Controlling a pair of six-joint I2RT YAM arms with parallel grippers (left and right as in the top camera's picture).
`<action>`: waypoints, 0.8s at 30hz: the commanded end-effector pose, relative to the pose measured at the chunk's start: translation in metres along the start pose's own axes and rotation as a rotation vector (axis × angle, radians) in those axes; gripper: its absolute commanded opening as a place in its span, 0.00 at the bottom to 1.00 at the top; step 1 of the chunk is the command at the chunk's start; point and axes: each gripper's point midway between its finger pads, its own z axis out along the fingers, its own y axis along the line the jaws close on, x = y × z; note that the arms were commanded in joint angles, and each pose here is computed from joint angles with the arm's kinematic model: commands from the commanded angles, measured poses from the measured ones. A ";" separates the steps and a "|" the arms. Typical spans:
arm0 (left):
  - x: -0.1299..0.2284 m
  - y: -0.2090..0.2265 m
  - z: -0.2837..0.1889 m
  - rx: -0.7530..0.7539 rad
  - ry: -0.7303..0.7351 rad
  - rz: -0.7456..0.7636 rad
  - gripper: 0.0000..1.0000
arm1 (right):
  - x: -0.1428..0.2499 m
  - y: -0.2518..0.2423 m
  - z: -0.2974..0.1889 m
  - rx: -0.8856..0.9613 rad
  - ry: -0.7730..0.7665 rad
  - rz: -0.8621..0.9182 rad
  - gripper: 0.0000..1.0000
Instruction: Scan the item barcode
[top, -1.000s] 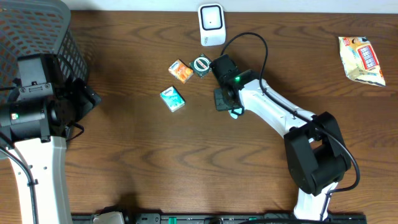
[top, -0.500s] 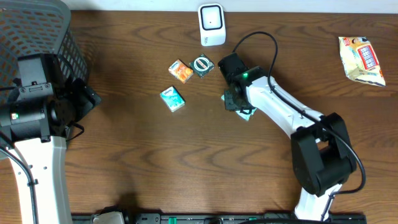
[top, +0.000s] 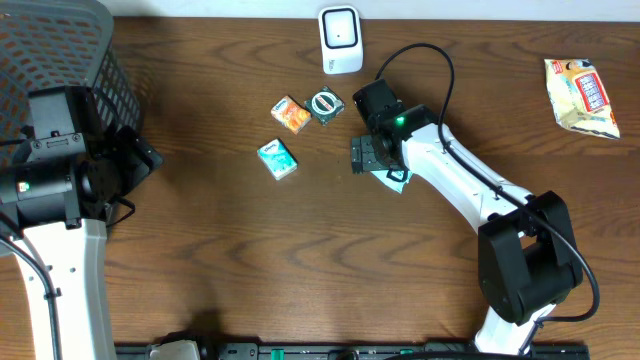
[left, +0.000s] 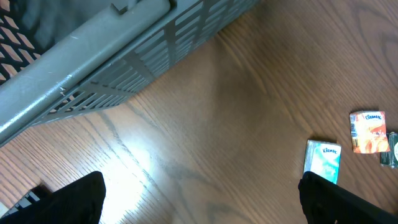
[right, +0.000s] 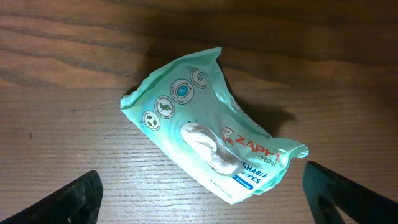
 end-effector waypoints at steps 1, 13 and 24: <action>-0.001 0.001 0.000 -0.004 -0.003 -0.012 0.98 | -0.005 -0.001 -0.008 -0.009 -0.024 0.010 0.98; -0.001 0.001 0.000 -0.004 -0.003 -0.012 0.98 | -0.005 -0.001 -0.008 -0.008 -0.022 0.009 0.96; -0.001 0.001 0.000 -0.004 -0.003 -0.012 0.98 | -0.004 -0.002 -0.007 -0.006 -0.018 0.009 0.92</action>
